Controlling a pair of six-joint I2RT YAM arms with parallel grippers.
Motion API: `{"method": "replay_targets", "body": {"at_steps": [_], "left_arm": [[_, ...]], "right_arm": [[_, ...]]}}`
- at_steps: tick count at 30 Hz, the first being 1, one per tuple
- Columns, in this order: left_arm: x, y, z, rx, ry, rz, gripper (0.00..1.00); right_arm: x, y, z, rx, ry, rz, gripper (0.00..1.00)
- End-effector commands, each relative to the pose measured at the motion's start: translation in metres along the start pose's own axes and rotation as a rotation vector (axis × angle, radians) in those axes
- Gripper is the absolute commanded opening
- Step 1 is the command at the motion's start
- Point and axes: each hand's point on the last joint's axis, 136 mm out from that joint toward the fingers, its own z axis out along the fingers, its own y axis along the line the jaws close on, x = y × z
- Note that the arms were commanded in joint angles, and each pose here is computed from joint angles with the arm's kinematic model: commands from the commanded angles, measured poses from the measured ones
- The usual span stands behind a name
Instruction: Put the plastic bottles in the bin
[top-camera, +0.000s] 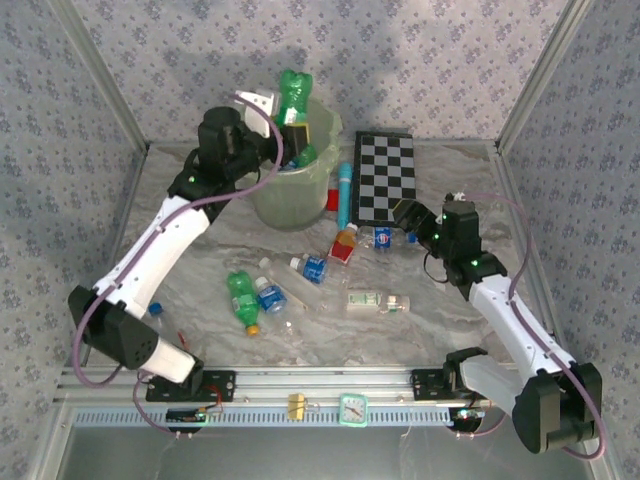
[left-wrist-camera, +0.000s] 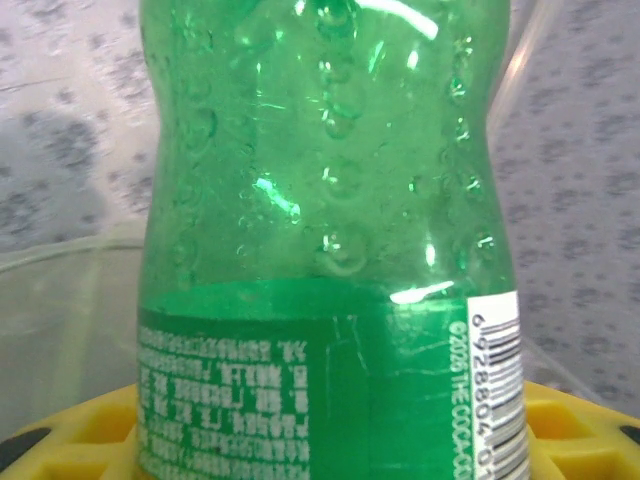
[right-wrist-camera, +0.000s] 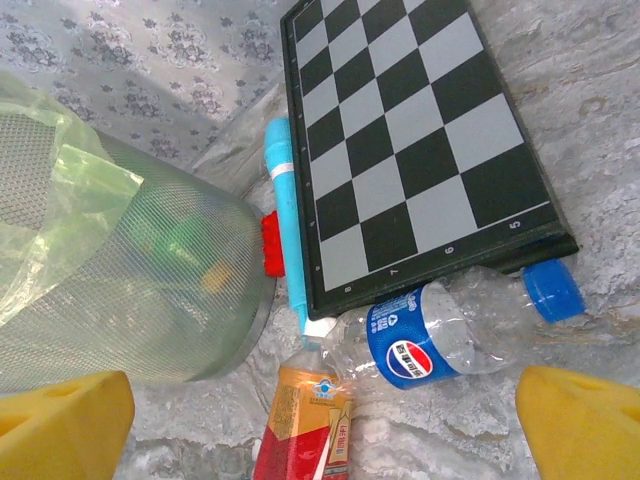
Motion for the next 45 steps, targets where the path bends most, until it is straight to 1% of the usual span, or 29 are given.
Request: {"method": "replay_targets", "body": {"at_steps": [1, 7, 10, 15, 18, 20, 23, 25, 28, 31, 33, 37, 40, 45], "left_arm": [[0.016, 0.03, 0.013, -0.092, 0.091, -0.005, 0.48], [0.044, 0.064, 0.034, -0.163, 0.201, -0.035, 0.48], [0.061, 0.07, 0.044, -0.171, 0.267, -0.046, 0.49], [0.085, 0.077, 0.058, -0.181, 0.349, -0.065, 0.52], [0.094, 0.081, 0.062, -0.193, 0.379, -0.075, 0.57], [0.095, 0.081, 0.064, -0.195, 0.387, -0.082, 0.65], [0.091, 0.081, 0.064, -0.197, 0.378, -0.09, 0.77], [0.086, 0.079, 0.062, -0.195, 0.364, -0.09, 0.83], [0.077, 0.076, 0.056, -0.189, 0.338, -0.092, 0.88], [0.063, 0.067, 0.047, -0.17, 0.289, -0.096, 0.92], [0.053, 0.06, 0.038, -0.153, 0.246, -0.094, 0.99], [0.035, 0.043, 0.014, -0.116, 0.153, -0.088, 1.0], [0.031, 0.035, -0.003, -0.099, 0.103, -0.098, 1.0], [0.047, 0.028, -0.025, -0.086, 0.051, -0.121, 1.0]], "right_arm": [[-0.005, -0.008, -0.005, 0.027, -0.043, -0.036, 1.0], [0.0, -0.005, -0.006, -0.006, -0.036, -0.079, 1.0], [0.001, -0.004, -0.006, -0.027, -0.042, -0.088, 1.0], [0.001, -0.011, -0.006, 0.004, -0.06, -0.089, 1.0], [0.002, -0.012, -0.006, 0.012, -0.063, -0.092, 1.0], [0.003, -0.01, -0.005, 0.007, -0.061, -0.097, 1.0], [0.004, -0.01, -0.004, 0.008, -0.058, -0.099, 1.0], [0.005, -0.008, -0.003, 0.005, -0.054, -0.097, 1.0], [0.007, -0.008, -0.002, 0.005, -0.047, -0.091, 1.0], [0.01, -0.007, -0.001, 0.01, -0.035, -0.086, 1.0], [0.015, -0.007, 0.0, 0.028, -0.013, -0.088, 1.0], [0.027, -0.008, 0.003, 0.076, 0.047, -0.081, 1.0], [0.04, -0.009, 0.004, 0.095, 0.094, -0.051, 1.0], [0.07, -0.019, -0.001, 0.149, 0.196, 0.002, 1.0]]}}
